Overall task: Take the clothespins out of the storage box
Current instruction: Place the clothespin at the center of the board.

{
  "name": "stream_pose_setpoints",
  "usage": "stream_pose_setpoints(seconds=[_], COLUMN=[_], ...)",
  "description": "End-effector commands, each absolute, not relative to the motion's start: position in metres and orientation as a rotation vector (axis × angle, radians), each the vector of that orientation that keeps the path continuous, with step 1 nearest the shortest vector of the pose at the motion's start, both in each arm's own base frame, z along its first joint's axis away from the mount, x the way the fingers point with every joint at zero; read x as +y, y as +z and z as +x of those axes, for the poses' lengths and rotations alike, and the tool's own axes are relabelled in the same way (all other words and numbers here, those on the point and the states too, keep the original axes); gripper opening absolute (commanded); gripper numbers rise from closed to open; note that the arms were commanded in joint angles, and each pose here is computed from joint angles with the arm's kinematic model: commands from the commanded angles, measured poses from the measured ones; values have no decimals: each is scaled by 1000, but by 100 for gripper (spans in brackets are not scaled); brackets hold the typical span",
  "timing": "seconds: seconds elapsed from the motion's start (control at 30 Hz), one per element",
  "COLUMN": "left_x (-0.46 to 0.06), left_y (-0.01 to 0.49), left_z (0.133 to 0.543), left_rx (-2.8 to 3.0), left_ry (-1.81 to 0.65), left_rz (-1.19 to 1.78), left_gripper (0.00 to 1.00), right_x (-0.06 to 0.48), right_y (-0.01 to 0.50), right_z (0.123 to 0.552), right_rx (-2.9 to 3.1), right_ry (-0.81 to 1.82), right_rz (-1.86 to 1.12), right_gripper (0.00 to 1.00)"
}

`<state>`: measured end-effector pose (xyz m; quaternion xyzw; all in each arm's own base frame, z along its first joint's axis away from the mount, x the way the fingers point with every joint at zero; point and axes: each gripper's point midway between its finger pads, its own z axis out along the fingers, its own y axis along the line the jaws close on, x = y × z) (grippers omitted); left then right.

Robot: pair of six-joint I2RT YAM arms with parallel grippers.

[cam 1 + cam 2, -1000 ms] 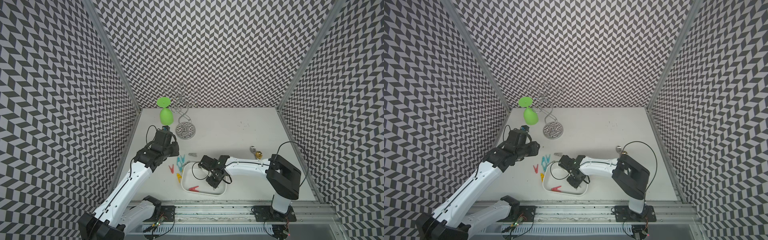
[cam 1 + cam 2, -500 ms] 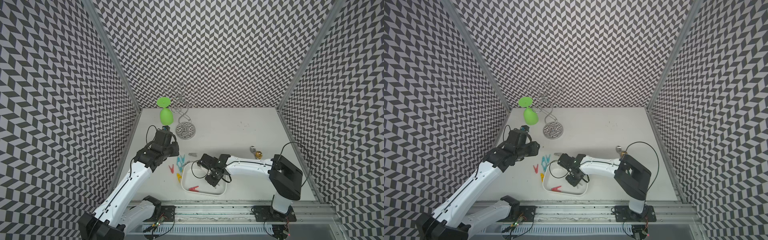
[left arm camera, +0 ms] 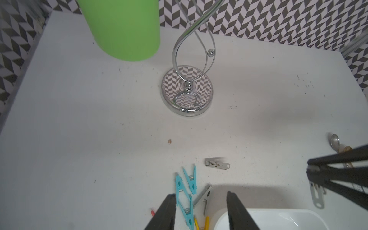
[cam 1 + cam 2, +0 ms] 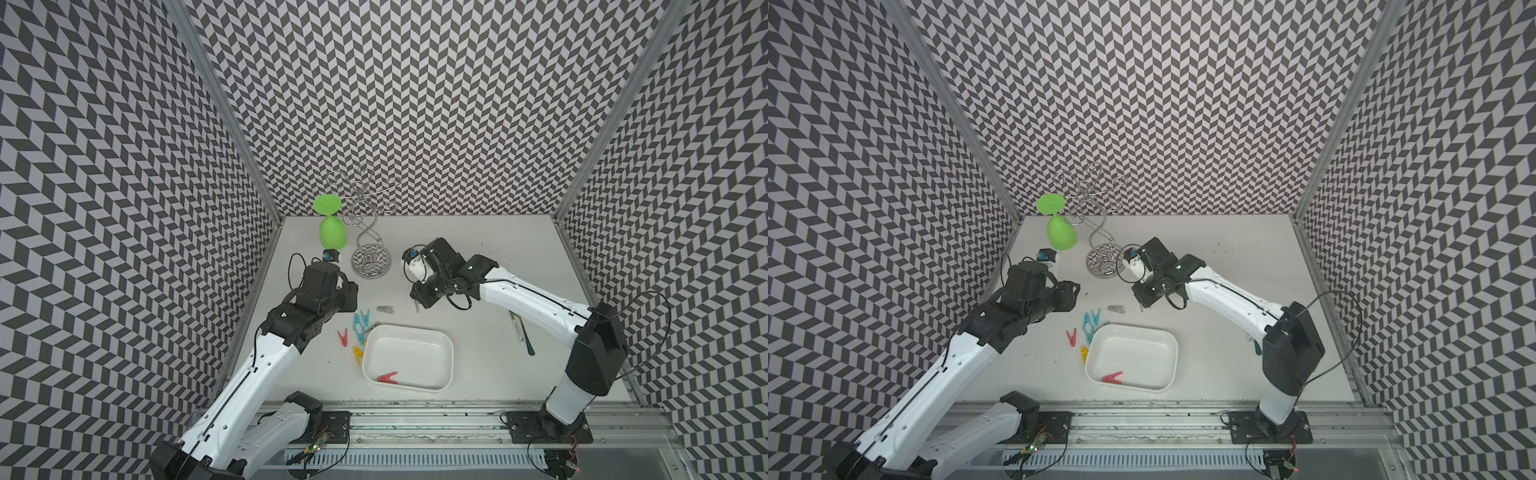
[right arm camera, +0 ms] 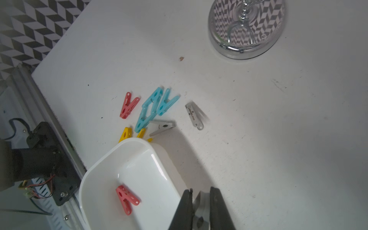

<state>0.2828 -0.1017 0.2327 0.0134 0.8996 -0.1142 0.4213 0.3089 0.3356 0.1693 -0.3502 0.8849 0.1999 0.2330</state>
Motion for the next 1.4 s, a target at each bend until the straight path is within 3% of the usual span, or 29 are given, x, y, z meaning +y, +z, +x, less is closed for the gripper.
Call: stream_pose_setpoints(seconds=[0.0,0.17,0.6,0.93,1.13,1.37], left_x=[-106,-112,-112,-123,-148,-192], left_y=[247,251,260,250,219,216], left_z=[286,281,267,274,270,250], left_rx=[2158,2108,1992,2012,2160,2188], left_ry=[-301,-324,-351,-356,-384,-447], left_rz=[123,203,250,339,596,749], left_gripper=[58,65,69,70,64,65], right_x=[346,357,352,325,316,303], right_y=[139,111,62,92,94,116], right_z=[320,334,347,353,339,337], right_rx=[2467,2503,2594,2514,2516,2473], right_ry=[618,689,645,688,683,636], right_rz=[-982,-949,-861,-859,-893,-840], right_gripper=[17,18,27,38,39,44])
